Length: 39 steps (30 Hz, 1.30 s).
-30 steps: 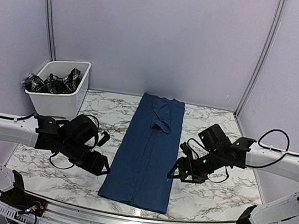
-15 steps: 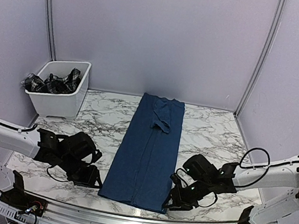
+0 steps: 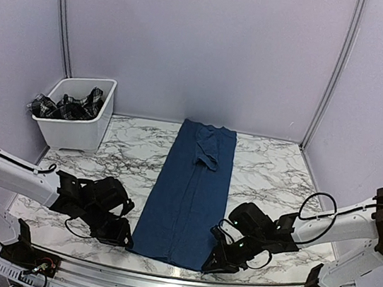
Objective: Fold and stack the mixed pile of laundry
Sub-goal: Fold the rectangle-folded T-shirt at the center of the board.
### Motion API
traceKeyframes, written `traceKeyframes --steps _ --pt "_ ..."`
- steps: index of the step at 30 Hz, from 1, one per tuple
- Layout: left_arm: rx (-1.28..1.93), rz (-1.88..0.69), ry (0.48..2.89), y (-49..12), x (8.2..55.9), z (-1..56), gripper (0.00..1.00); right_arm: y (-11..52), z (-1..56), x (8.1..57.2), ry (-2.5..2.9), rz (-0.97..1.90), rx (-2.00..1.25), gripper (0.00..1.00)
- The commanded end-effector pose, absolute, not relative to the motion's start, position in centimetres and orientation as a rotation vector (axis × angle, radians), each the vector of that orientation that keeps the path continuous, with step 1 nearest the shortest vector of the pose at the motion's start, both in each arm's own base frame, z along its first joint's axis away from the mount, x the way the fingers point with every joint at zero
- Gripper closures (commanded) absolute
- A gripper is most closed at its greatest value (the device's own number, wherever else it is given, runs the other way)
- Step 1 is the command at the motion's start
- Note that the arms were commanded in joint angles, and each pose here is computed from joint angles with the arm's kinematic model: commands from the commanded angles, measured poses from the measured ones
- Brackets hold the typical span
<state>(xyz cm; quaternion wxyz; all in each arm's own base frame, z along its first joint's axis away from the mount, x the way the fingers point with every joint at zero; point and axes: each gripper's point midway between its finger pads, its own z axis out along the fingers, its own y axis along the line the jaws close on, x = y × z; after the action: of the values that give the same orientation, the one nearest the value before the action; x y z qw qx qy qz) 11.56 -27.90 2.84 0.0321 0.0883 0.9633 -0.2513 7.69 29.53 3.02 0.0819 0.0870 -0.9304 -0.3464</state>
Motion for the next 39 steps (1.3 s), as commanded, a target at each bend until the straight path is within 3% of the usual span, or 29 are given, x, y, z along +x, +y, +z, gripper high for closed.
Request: traceKeyframes --steps 1,6,9,13,21,28,39 --pt "0.292 -0.792 2.989 -28.1 10.8 2.0 0.68 29.2 2.0 7.2 -2.783 -0.988 0.248 0.76" --pt "0.308 -0.808 2.987 -28.3 10.6 2.0 0.71 29.3 2.2 7.1 -2.782 -0.995 0.251 0.90" --pt "0.338 -0.842 2.974 -28.9 10.5 2.3 0.84 29.5 2.5 7.2 -2.787 -1.009 0.260 1.00" --pt "0.403 -0.900 2.955 -29.5 9.7 3.1 1.00 30.1 3.7 7.1 -2.788 -1.049 0.302 1.00" --pt "0.430 -1.081 2.897 -30.5 7.7 6.8 1.00 30.8 7.3 4.3 -2.733 -1.114 0.347 1.00" --pt "0.464 -1.006 2.819 -32.6 10.9 9.3 1.00 30.2 9.3 9.4 -2.890 -1.127 0.295 1.00" --pt "0.308 -0.963 2.717 -33.7 21.6 11.2 1.00 28.6 10.2 18.5 -3.047 -1.137 0.204 1.00"
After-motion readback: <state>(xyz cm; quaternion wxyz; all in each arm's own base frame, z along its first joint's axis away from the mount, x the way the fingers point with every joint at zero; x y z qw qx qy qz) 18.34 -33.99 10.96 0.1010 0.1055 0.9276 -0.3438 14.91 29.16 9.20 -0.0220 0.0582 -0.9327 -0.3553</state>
